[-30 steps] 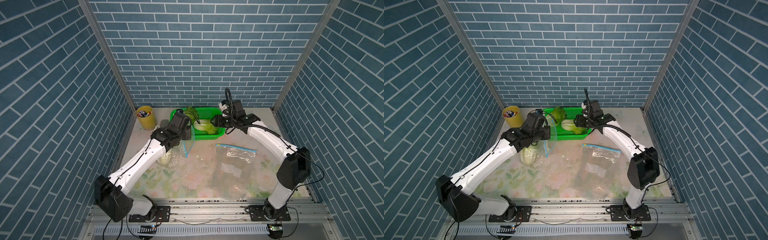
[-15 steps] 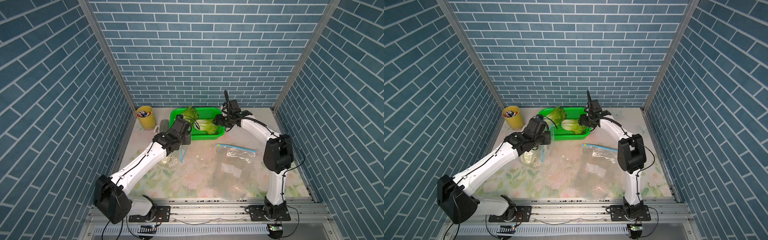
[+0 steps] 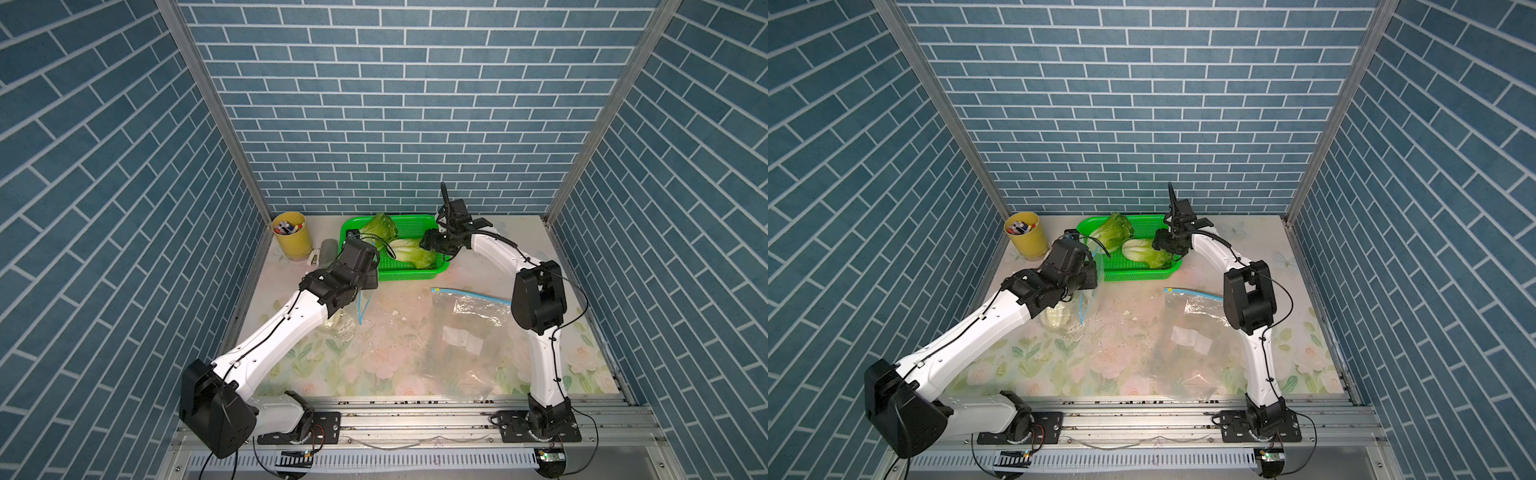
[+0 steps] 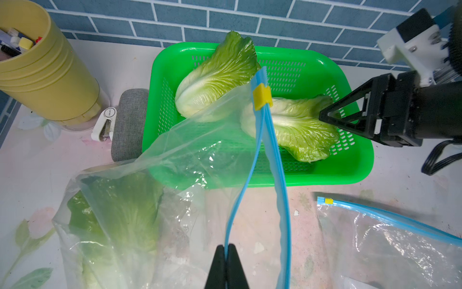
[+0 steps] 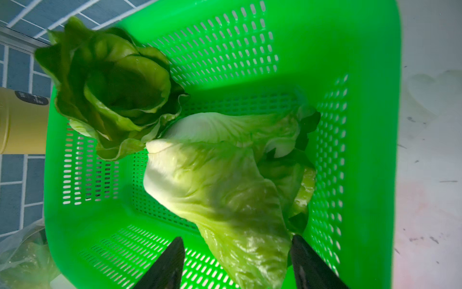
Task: Put the chinese cabbages into a zipper bag and zip it
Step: Pick up the Chinese cabbage from the basket.
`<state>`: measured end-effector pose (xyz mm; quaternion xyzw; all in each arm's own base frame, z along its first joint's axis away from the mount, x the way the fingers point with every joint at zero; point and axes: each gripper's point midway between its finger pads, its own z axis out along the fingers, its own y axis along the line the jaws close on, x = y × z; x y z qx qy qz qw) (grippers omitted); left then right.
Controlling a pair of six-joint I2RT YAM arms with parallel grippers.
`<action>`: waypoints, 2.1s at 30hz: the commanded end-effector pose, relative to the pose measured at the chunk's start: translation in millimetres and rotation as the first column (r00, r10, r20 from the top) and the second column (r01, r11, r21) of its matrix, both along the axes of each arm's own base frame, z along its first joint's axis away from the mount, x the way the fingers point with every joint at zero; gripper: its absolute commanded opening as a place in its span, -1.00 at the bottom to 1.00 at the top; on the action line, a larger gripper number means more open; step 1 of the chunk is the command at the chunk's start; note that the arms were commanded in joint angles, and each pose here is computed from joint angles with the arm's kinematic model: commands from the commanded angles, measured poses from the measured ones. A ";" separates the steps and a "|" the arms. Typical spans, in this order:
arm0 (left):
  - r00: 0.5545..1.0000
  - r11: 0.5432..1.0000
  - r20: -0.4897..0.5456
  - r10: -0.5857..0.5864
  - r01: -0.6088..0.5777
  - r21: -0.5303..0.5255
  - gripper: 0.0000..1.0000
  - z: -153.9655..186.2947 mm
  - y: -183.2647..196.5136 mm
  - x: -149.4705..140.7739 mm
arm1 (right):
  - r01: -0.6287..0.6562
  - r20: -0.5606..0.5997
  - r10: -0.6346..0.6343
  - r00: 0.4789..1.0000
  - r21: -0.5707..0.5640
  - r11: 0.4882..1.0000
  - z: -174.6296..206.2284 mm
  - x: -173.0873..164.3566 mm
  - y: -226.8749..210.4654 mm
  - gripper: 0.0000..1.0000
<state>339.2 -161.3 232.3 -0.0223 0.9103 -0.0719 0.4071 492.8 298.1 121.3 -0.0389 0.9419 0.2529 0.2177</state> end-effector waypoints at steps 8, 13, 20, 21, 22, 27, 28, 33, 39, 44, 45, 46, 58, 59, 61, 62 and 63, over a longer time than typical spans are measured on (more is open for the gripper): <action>0.999 0.999 0.038 0.008 -0.007 -0.033 -1.00 11.9 0.5 -0.4 | -0.013 -0.083 0.020 0.996 0.091 0.996 -12.1 3.7 19.2 0.36; 0.999 0.999 0.033 0.003 -0.002 -0.040 -1.00 11.8 -0.5 -0.6 | -0.049 -0.064 0.059 0.996 0.146 0.988 -7.0 3.5 29.1 0.20; 1.000 0.999 0.023 0.001 0.000 -0.038 -1.00 8.7 1.4 -2.4 | -0.083 -0.005 0.085 0.996 0.200 0.976 8.0 0.7 34.1 -0.28; 1.000 0.999 0.022 0.001 0.000 -0.037 -1.00 7.9 1.4 -2.6 | -0.088 0.002 0.090 0.996 0.205 0.975 9.6 0.5 34.9 -0.32; 1.000 0.999 0.023 -0.001 0.002 -0.039 -1.00 8.4 1.5 -2.8 | -0.094 0.010 0.095 0.995 0.210 0.973 11.2 0.6 35.8 -0.39; 1.000 0.999 0.024 -0.004 0.005 -0.040 -1.00 10.0 3.7 -4.6 | -0.112 0.027 0.109 0.994 0.235 0.965 15.3 -1.5 38.8 -0.79; 1.000 0.999 0.020 -0.002 0.003 -0.033 -1.00 9.1 5.9 -4.6 | -0.118 0.039 0.111 0.993 0.243 0.963 18.8 -1.7 39.0 -0.88; 1.000 1.000 0.009 0.010 -0.010 -0.022 -1.00 10.6 15.3 -6.1 | -0.136 0.113 0.108 0.988 0.271 0.953 48.2 -5.1 37.9 -1.00; 1.000 1.000 -0.010 -0.013 0.013 -0.021 -1.00 15.6 18.9 -8.9 | -0.155 0.178 0.107 0.978 0.288 0.945 74.8 -9.8 35.7 -1.00; 0.999 0.999 -0.019 -0.033 0.033 -0.033 -1.00 18.3 17.8 -11.5 | -0.164 0.217 0.100 0.971 0.298 0.940 93.6 -17.5 31.3 -1.00; 0.999 0.999 -0.020 -0.038 0.038 -0.035 -1.00 19.3 17.0 -11.7 | -0.164 0.225 0.097 0.969 0.300 0.940 97.5 -18.9 30.2 -1.00; 0.999 0.998 -0.022 -0.045 0.044 -0.036 -1.00 20.6 15.8 -12.1 | -0.165 0.234 0.095 0.968 0.301 0.939 102.0 -20.8 29.2 -1.00; 0.998 0.997 -0.035 -0.049 0.047 -0.053 -1.00 28.3 10.9 -7.6 | -0.155 0.295 0.069 0.953 0.276 0.949 141.7 -52.6 4.7 -1.00; 0.998 0.997 -0.037 -0.053 0.050 -0.057 -1.00 27.8 9.6 -7.2 | -0.154 0.301 0.067 0.951 0.277 0.948 144.7 -55.6 2.8 -1.00; 0.997 0.996 -0.034 -0.062 0.060 -0.071 -1.00 28.9 5.8 -5.2 | -0.154 0.311 0.063 0.948 0.278 0.948 152.6 -64.8 -2.4 -1.00; 0.997 0.995 -0.032 -0.069 0.067 -0.078 -1.00 29.5 3.4 -4.2 | -0.155 0.316 0.062 0.947 0.280 0.947 156.9 -69.7 -4.9 -1.00; 0.997 0.994 -0.031 -0.076 0.073 -0.084 -1.00 30.0 1.3 -3.2 | -0.156 0.323 0.060 0.945 0.283 0.946 160.8 -74.1 -7.2 -1.00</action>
